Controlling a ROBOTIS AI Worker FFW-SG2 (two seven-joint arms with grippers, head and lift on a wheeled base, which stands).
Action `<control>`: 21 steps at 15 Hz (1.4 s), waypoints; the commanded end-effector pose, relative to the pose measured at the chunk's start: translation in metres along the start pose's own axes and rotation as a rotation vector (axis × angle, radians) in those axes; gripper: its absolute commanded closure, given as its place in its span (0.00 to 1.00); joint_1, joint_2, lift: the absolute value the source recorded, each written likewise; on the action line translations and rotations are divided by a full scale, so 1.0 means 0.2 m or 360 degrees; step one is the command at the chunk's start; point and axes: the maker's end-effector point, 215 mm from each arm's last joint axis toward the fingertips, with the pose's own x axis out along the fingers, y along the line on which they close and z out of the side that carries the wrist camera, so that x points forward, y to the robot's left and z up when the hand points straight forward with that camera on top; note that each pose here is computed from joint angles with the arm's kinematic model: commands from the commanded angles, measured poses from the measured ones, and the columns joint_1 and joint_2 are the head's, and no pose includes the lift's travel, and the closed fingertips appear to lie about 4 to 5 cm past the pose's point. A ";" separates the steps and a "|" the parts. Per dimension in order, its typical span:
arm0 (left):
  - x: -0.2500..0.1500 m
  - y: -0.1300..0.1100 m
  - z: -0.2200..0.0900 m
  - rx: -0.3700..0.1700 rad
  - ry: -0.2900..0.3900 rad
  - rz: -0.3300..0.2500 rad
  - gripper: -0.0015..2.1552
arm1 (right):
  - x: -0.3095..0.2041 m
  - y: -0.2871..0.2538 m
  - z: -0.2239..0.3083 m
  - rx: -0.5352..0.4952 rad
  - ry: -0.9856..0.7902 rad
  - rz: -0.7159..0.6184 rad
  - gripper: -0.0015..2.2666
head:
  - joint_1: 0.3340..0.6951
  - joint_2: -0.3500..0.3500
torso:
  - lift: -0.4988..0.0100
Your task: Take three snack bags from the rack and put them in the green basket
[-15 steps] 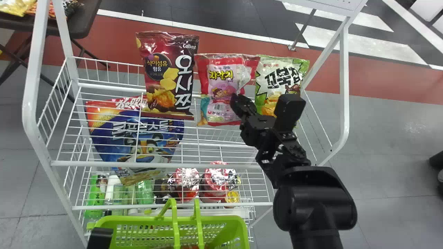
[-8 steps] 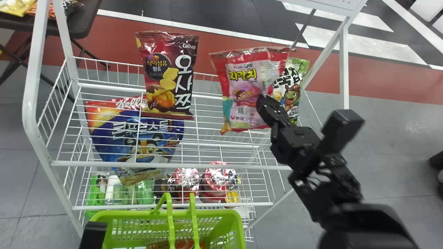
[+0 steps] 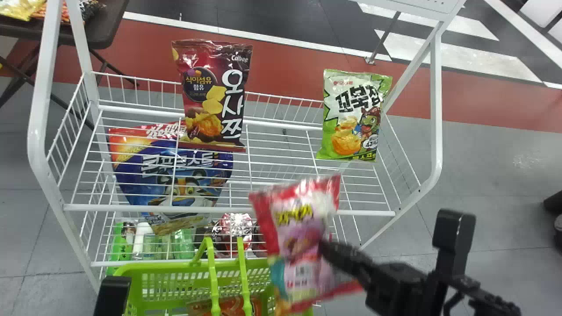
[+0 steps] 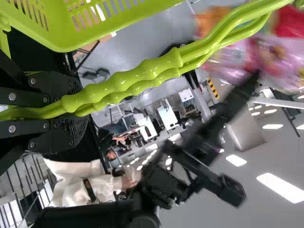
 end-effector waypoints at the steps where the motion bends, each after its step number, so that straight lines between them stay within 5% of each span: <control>1: 0.00 0.00 0.01 0.0005 0.0001 -0.0006 0.79 | -0.04 0.03 -0.28 0.0138 0.0286 0.0015 0.95 | 1.00 0.00 | 0.97; 6: 0.01 -0.02 0.00 0.0008 -0.0003 -0.0016 0.79 | 0.00 0.30 -0.72 0.0233 0.0718 0.0246 0.95 | 1.00 0.00 | 0.97; 9: 0.01 -0.04 -0.02 0.0015 -0.0008 -0.0012 0.79 | 0.12 0.38 -0.69 0.0198 0.0625 0.0326 0.94 | 1.00 0.00 | 0.97; 10: 0.01 -0.04 -0.02 0.0019 -0.0013 -0.0016 0.79 | 0.14 0.36 -0.65 0.0184 0.0565 0.0317 0.76 | 1.00 0.00 | 0.97; 11: 0.01 -0.05 -0.03 0.0014 -0.0013 -0.0015 0.79 | 0.16 0.32 -0.60 0.0154 0.0484 0.0277 0.31 | 1.00 0.00 | 0.97; 12: 0.01 -0.05 -0.03 0.0018 -0.0015 -0.0012 0.79 | 0.17 0.27 -0.53 0.0123 0.0399 0.0240 0.00 | 1.00 0.00 | 0.97; 16: 0.02 -0.05 -0.04 0.0017 -0.0012 -0.0014 0.79 | 0.18 0.15 -0.29 0.0029 0.0133 0.0161 0.02 | 1.00 0.00 | 0.97; 19: 0.02 -0.06 -0.05 0.0014 -0.0002 -0.0007 0.79 | 0.13 0.07 0.28 -0.0241 -0.0499 0.0074 0.03 | 1.00 0.00 | 0.97; 21: 0.04 -0.06 -0.07 0.0011 0.0005 -0.0009 0.79 | 0.16 -0.01 0.52 -0.0284 -0.0679 0.0025 0.03 | 1.00 0.00 | 0.97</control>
